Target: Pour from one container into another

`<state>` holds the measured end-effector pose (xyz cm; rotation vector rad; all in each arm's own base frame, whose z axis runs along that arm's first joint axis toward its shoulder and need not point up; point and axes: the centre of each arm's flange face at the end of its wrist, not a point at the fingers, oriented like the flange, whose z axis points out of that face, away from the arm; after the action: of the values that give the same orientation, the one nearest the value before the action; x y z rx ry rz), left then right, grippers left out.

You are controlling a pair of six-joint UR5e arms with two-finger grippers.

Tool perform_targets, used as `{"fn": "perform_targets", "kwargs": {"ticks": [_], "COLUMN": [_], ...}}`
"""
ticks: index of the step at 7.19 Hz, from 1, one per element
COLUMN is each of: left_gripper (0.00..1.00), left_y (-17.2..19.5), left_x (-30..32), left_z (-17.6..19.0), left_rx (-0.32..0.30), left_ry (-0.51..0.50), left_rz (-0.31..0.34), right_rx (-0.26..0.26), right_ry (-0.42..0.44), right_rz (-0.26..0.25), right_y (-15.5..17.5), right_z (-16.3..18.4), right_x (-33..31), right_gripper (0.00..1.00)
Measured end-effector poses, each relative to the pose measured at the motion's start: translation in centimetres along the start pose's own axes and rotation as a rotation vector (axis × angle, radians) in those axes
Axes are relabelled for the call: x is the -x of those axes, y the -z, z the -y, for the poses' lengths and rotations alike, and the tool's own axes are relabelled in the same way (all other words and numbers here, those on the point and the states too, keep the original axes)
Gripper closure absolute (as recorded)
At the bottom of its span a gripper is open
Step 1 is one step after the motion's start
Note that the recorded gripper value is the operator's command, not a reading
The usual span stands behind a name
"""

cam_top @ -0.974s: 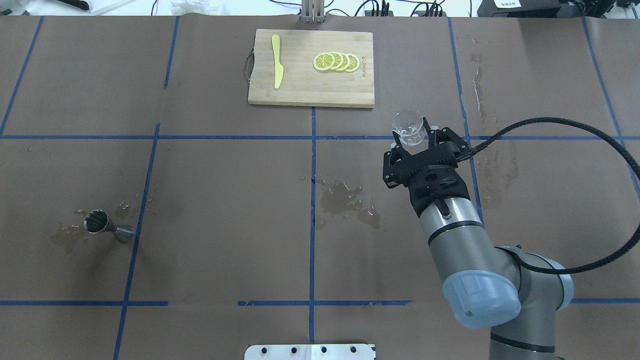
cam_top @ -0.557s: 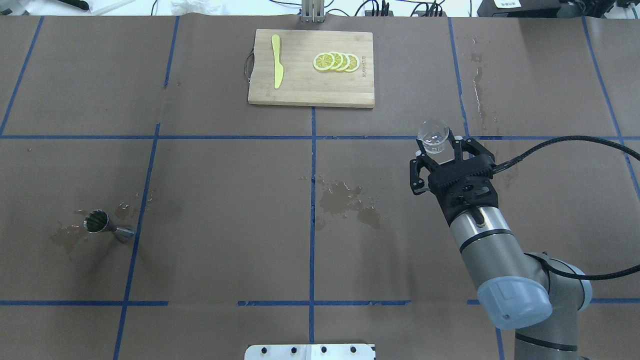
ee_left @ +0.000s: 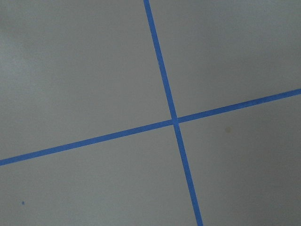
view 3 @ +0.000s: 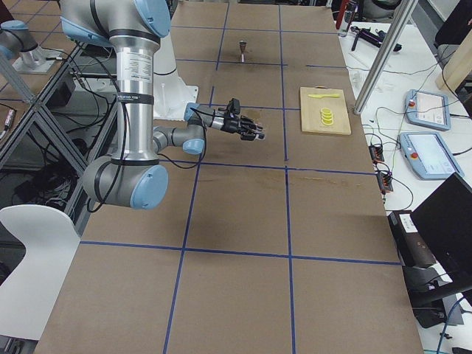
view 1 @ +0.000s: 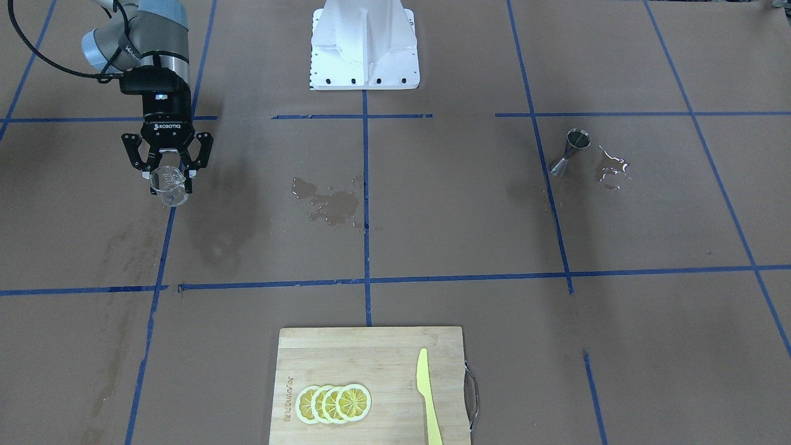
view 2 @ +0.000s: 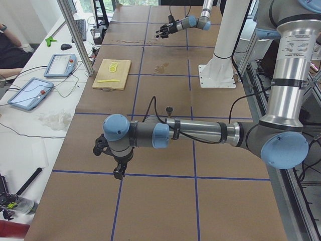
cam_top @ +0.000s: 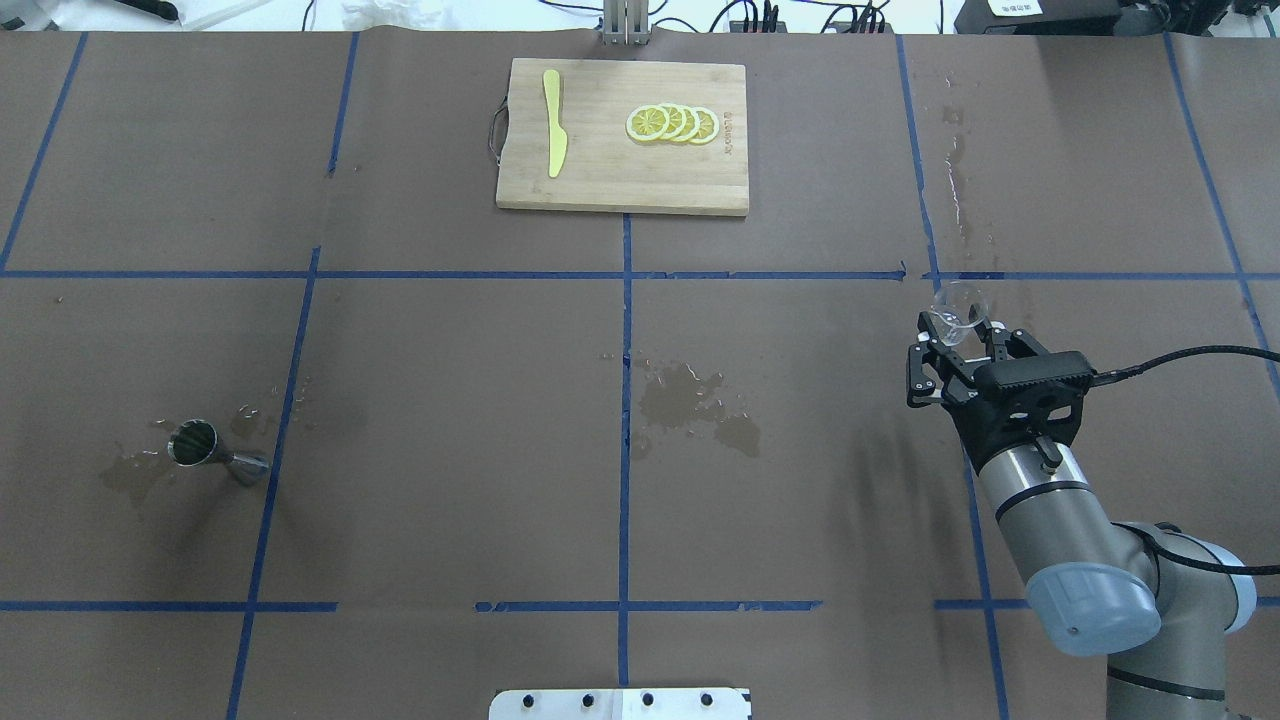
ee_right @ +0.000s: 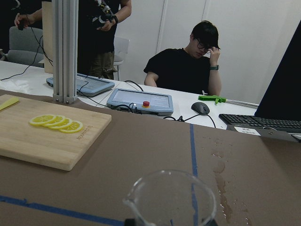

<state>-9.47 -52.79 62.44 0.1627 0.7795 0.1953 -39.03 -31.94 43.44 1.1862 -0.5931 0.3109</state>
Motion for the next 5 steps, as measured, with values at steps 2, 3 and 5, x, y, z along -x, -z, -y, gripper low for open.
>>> {"fn": "perform_targets", "kwargs": {"ticks": [2, 3, 5], "left_gripper": [0.00, 0.00, 0.00], "left_y": [0.1, 0.1, 0.1], "left_x": [-0.1, -0.1, -0.1], "left_z": [0.1, 0.1, 0.1], "left_rx": [-0.002, -0.002, -0.003], "left_ry": [-0.002, -0.002, -0.004], "left_rz": [-0.001, -0.001, -0.001], "right_rx": [0.023, 0.038, 0.060], "right_ry": [-0.037, -0.052, -0.081], "right_rz": [-0.030, -0.039, -0.054], "right_y": [-1.1, -1.5, -2.1], "right_z": [-3.0, -4.3, -6.1], "right_x": [-1.5, -2.0, -2.9], "right_gripper": [1.00, 1.00, 1.00]}}
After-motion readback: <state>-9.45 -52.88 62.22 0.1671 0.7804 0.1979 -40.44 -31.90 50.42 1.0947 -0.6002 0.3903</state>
